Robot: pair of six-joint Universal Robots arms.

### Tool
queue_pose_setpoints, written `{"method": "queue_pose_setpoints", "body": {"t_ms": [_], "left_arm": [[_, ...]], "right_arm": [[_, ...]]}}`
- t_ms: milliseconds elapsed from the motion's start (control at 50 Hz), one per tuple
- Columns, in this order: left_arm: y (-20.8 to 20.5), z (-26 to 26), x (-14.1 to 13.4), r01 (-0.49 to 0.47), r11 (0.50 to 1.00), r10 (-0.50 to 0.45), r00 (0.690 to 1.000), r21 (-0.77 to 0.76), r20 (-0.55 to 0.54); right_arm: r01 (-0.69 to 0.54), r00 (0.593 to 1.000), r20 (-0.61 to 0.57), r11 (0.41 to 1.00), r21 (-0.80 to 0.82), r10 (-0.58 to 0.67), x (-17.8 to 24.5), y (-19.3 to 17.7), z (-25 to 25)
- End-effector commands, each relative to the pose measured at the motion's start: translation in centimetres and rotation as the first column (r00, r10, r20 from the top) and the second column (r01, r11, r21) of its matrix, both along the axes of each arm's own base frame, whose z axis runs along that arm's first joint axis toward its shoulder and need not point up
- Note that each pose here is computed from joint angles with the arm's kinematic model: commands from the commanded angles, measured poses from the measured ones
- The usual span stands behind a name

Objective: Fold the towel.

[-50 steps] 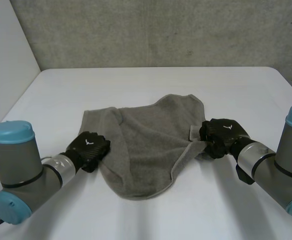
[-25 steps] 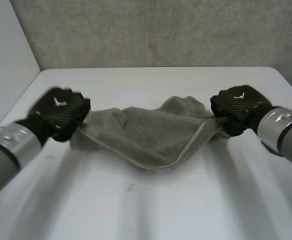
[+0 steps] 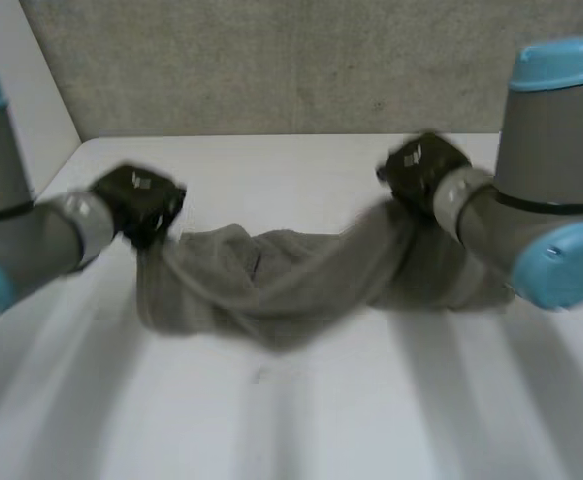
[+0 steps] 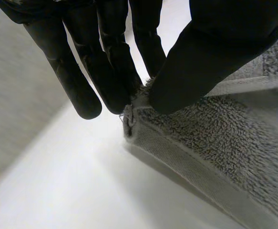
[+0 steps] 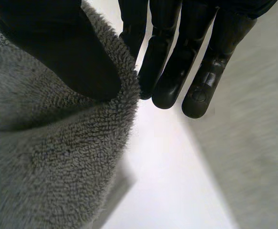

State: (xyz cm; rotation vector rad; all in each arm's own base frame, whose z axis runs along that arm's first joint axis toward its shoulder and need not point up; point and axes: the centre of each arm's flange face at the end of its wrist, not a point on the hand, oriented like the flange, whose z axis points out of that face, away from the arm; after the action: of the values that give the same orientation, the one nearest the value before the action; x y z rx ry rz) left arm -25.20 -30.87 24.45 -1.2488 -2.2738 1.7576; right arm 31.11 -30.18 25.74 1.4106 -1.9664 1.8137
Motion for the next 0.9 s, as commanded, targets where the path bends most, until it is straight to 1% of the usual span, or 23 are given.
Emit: {"method": "queue_pose_setpoints", "body": {"t_ms": [20, 40, 80, 100, 120, 140, 160, 180, 200, 220, 240, 260, 300, 360, 400, 420, 460, 560, 580, 620, 720, 800, 900], "left_arm": [[-6.1, 13.7, -2.8, -0.180, 0.837, -0.014, 0.937, -0.517, -0.349], [-6.1, 13.8, -2.8, -0.181, 0.836, -0.015, 0.937, -0.518, -0.350], [-5.6, 19.3, -2.3, -0.265, 0.722, -0.120, 0.861, -0.639, -0.494], [-5.6, 19.3, -2.3, -0.266, 0.722, -0.121, 0.861, -0.639, -0.495], [-4.7, 21.5, -2.0, -0.295, 0.685, -0.176, 0.820, -0.666, -0.544], [-4.7, 21.5, -2.0, -0.295, 0.684, -0.177, 0.820, -0.667, -0.545], [-4.1, 22.8, -1.7, -0.311, 0.669, -0.219, 0.785, -0.675, -0.579], [-3.9, 22.7, -1.4, -0.311, 0.683, -0.227, 0.770, -0.661, -0.596], [-3.8, 22.7, -1.4, -0.311, 0.683, -0.227, 0.770, -0.661, -0.596], [-3.9, 21.7, -1.3, -0.302, 0.716, -0.206, 0.770, -0.630, -0.604], [-4.3, 19.9, -1.2, -0.290, 0.751, -0.169, 0.783, -0.593, -0.598], [-4.3, 19.9, -1.2, -0.290, 0.752, -0.169, 0.784, -0.592, -0.598], [-4.8, 16.3, -0.5, -0.283, 0.809, -0.086, 0.810, -0.516, -0.580], [-5.0, 13.9, 0.0, -0.281, 0.842, -0.032, 0.825, -0.460, -0.564], [-4.9, 8.6, 0.9, -0.270, 0.902, 0.061, 0.852, -0.338, -0.519], [-4.9, 8.6, 0.9, -0.270, 0.902, 0.061, 0.853, -0.337, -0.519], [-3.9, 4.0, 1.7, -0.240, 0.946, 0.113, 0.876, -0.220, -0.470], [-2.0, -1.8, 2.7, -0.200, 0.978, 0.162, 0.906, -0.059, -0.392], [-1.9, -1.8, 2.7, -0.200, 0.978, 0.162, 0.906, -0.058, -0.392], [-0.5, -4.5, 3.3, -0.186, 0.983, 0.176, 0.932, -0.002, -0.316], [0.9, -6.4, 4.5, -0.187, 0.982, 0.187, 0.959, 0.022, -0.214], [2.0, -6.0, 5.0, -0.184, 0.983, 0.182, 0.964, 0.008, -0.193], [3.5, -5.1, 5.3, -0.182, 0.983, 0.177, 0.964, -0.009, -0.199]], "right_arm": [[0.150, 0.892, 0.438, 0.837, -0.526, 0.115, 2.0, -4.4, 11.4], [0.151, 0.891, 0.438, 0.836, -0.527, 0.116, 2.0, -4.4, 11.4], [0.235, 0.829, 0.522, 0.720, -0.652, 0.201, 1.3, -3.5, 15.8], [0.236, 0.829, 0.522, 0.720, -0.653, 0.202, 1.3, -3.5, 15.8], [0.244, 0.824, 0.526, 0.705, -0.666, 0.212, 1.2, -3.0, 16.4], [0.244, 0.824, 0.526, 0.705, -0.666, 0.212, 1.2, -3.0, 16.4], [0.234, 0.827, 0.521, 0.714, -0.659, 0.210, 1.0, -2.8, 16.2], [0.219, 0.837, 0.511, 0.734, -0.643, 0.197, 1.0, -2.8, 15.4], [0.219, 0.837, 0.510, 0.734, -0.643, 0.197, 1.0, -2.8, 15.4], [0.198, 0.849, 0.496, 0.763, -0.615, 0.180, 1.2, -2.7, 14.3], [0.168, 0.864, 0.477, 0.799, -0.577, 0.163, 1.4, -2.4, 12.9], [0.168, 0.864, 0.477, 0.800, -0.577, 0.162, 1.4, -2.4, 12.9], [0.093, 0.897, 0.420, 0.868, -0.487, 0.139, 1.6, -1.9, 9.7], [0.045, 0.913, 0.383, 0.901, -0.432, 0.138, 1.7, -1.5, 7.8], [-0.020, 0.939, 0.321, 0.952, -0.306, 0.123, 1.6, -0.5, 4.0], [-0.020, 0.939, 0.321, 0.952, -0.305, 0.122, 1.6, -0.5, 3.9], [-0.060, 0.965, 0.247, 0.988, -0.140, 0.094, 1.0, 1.1, -0.4], [-0.073, 0.991, 0.115, 0.992, 0.103, 0.061, -0.3, 3.9, -6.3], [-0.073, 0.992, 0.115, 0.992, 0.104, 0.061, -0.3, 3.9, -6.3], [-0.072, 0.997, 0.042, 0.970, 0.233, 0.063, -1.0, 6.1, -8.8], [-0.045, 0.998, -0.014, 0.926, 0.376, 0.055, -2.3, 8.2, -10.0], [-0.041, 0.998, -0.017, 0.912, 0.408, 0.052, -2.9, 9.1, -9.4], [-0.043, 0.998, 0.061, 0.937, 0.346, 0.023, -3.0, 9.2, -6.7]]}}
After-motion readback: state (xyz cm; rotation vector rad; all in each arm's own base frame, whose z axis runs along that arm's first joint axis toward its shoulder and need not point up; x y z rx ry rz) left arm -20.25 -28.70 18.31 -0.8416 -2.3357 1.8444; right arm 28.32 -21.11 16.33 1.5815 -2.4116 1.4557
